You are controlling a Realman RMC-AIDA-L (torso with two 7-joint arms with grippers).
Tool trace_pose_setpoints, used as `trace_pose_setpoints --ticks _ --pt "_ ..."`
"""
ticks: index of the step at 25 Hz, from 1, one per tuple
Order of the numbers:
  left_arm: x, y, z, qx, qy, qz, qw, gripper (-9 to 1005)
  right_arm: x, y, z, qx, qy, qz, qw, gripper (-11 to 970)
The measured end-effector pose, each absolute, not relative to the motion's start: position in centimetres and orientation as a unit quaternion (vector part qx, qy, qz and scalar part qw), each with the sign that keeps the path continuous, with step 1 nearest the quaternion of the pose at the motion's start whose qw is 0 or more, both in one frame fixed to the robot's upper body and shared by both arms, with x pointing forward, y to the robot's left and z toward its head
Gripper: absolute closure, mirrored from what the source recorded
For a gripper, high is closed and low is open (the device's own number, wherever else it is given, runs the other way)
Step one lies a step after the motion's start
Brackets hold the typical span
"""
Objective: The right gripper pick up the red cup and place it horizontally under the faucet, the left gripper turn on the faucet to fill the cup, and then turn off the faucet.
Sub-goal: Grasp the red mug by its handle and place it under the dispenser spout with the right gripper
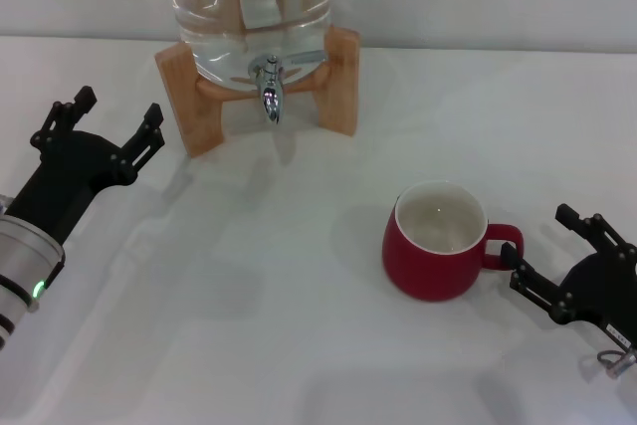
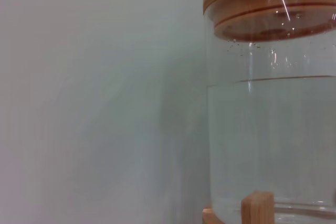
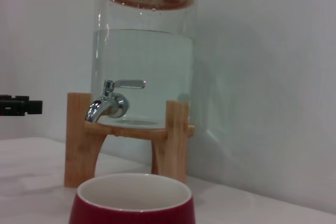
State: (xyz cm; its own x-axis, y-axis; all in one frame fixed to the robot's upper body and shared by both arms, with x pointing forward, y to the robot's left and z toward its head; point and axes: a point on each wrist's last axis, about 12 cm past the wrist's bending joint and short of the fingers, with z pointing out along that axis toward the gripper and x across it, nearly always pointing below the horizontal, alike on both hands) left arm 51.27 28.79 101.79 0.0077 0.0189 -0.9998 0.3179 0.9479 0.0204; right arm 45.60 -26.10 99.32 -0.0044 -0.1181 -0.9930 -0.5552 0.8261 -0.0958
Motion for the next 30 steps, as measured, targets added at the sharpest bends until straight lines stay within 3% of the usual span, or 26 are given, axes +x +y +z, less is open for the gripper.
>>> trace_pose_setpoints --ticks 30 --pt "51.54 28.71 101.94 0.123 0.695 -0.107 0.701 121 45.97 -25.82 99.41 -0.267 0.681 0.149 0.666 134"
